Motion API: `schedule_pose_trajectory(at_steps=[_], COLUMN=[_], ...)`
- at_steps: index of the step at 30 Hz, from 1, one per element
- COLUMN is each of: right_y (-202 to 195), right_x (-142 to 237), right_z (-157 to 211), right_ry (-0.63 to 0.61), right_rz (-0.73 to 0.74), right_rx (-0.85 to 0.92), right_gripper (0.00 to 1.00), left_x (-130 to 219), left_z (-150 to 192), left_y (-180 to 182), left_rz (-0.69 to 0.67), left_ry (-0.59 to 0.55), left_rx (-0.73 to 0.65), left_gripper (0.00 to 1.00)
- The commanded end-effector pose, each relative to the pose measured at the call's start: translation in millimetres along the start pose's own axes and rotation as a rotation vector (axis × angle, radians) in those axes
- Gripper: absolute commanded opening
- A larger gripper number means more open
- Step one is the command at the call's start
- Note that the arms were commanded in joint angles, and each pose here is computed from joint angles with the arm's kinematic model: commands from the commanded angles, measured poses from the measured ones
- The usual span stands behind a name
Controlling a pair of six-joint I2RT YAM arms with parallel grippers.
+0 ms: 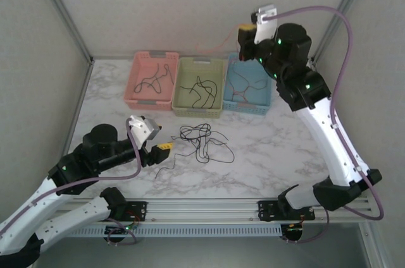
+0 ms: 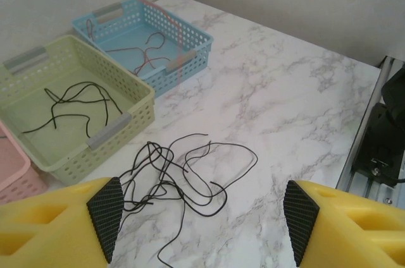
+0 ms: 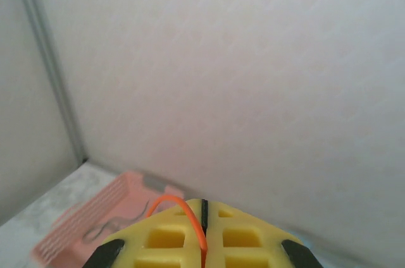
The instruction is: Untangle the cables
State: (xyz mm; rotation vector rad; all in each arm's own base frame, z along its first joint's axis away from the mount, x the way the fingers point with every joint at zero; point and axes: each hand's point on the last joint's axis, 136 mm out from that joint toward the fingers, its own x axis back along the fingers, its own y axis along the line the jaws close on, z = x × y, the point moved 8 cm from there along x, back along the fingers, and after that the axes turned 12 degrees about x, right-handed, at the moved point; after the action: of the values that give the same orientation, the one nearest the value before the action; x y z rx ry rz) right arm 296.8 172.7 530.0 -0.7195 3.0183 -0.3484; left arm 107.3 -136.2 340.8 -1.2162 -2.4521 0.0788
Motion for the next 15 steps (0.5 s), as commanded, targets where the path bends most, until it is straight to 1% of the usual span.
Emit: schedule_pose_trajectory(at_steps=[1, 5, 7, 10, 15], right_y=[-19, -31, -36, -44, -62], right_x=[-13, -33, -49, -68, -84], right_z=[-26, -45, -46, -42, -37], right_ry=[-0.077, -0.138, -0.124, -0.096, -0.069], right_rz=[0.143, 0.263, 0.318, 0.374, 0.431], right_rx=[0.05, 0.11, 0.16, 0.185, 0.179], right_gripper=[0.0, 0.0, 0.0, 0.0, 0.0], left_x=[2, 0, -1, -2, -4], left_z=[4, 8, 10, 12, 17], left_y=[6, 7, 8, 9, 11], left_rz=[-0.049, -0.052, -0.056, -0.064, -0.08], left_ry=[-0.008, 0.007, 0.014, 0.02, 0.032], left_rx=[0.044, 0.053, 0.059, 0.068, 0.069], left_gripper=[0.71, 0.71, 0.7, 0.7, 0.7])
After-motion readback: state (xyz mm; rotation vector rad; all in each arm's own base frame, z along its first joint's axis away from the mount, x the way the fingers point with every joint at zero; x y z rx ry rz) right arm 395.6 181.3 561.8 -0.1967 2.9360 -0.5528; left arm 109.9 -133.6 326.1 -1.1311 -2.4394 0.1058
